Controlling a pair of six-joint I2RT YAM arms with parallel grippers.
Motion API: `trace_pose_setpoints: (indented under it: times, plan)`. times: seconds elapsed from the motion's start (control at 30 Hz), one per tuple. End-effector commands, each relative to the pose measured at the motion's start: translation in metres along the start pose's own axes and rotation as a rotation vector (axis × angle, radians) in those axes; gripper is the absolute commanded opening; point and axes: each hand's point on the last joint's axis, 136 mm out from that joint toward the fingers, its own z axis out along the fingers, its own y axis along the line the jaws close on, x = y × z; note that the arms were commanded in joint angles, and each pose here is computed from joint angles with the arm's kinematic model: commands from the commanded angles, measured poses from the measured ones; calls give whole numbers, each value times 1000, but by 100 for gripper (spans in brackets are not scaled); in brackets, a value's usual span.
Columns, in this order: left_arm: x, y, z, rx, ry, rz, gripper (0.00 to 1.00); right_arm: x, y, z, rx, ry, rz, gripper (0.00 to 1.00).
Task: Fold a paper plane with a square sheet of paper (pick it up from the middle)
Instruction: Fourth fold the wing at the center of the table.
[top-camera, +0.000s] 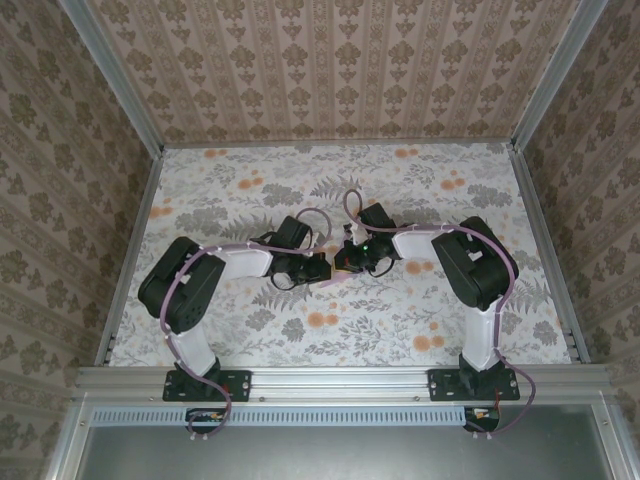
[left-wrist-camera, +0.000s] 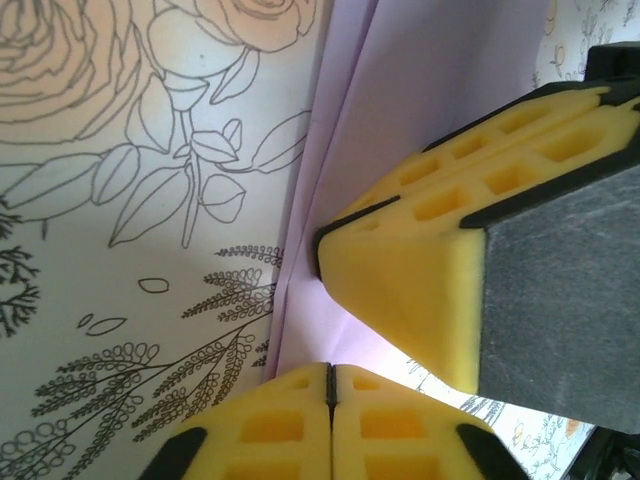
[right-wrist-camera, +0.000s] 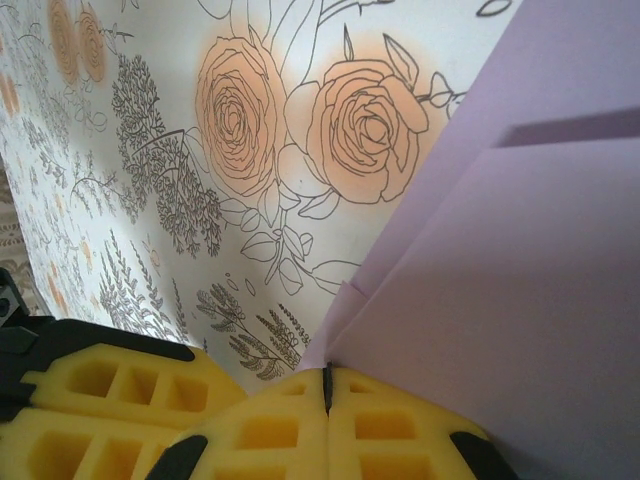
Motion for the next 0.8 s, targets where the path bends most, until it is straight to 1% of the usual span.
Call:
trace_pose_setpoints:
  times: [0.0, 0.13, 0.2, 0.33, 0.43, 0.53, 0.77]
  plan:
    - [15, 20, 7, -57, 50, -43, 0, -1, -4, 2, -2, 8, 13, 0]
    - [26, 38, 6, -128, 77, -63, 0, -4, 8, -9, -24, -24, -23, 0]
    - [29, 42, 6, -144, 80, -70, 0, -2, 10, -9, -23, -17, -30, 0]
    - [31, 46, 5, -159, 85, -82, 0, 6, 3, 1, -16, 17, -11, 0]
    - [33, 48, 4, -171, 91, -90, 0, 5, -7, 7, 15, 26, 10, 0]
    - [38, 53, 3, -181, 100, -112, 0, -5, -18, 4, 34, 8, 27, 0]
    - [50, 66, 3, -185, 119, -161, 0, -49, -59, -23, 69, -96, 118, 0]
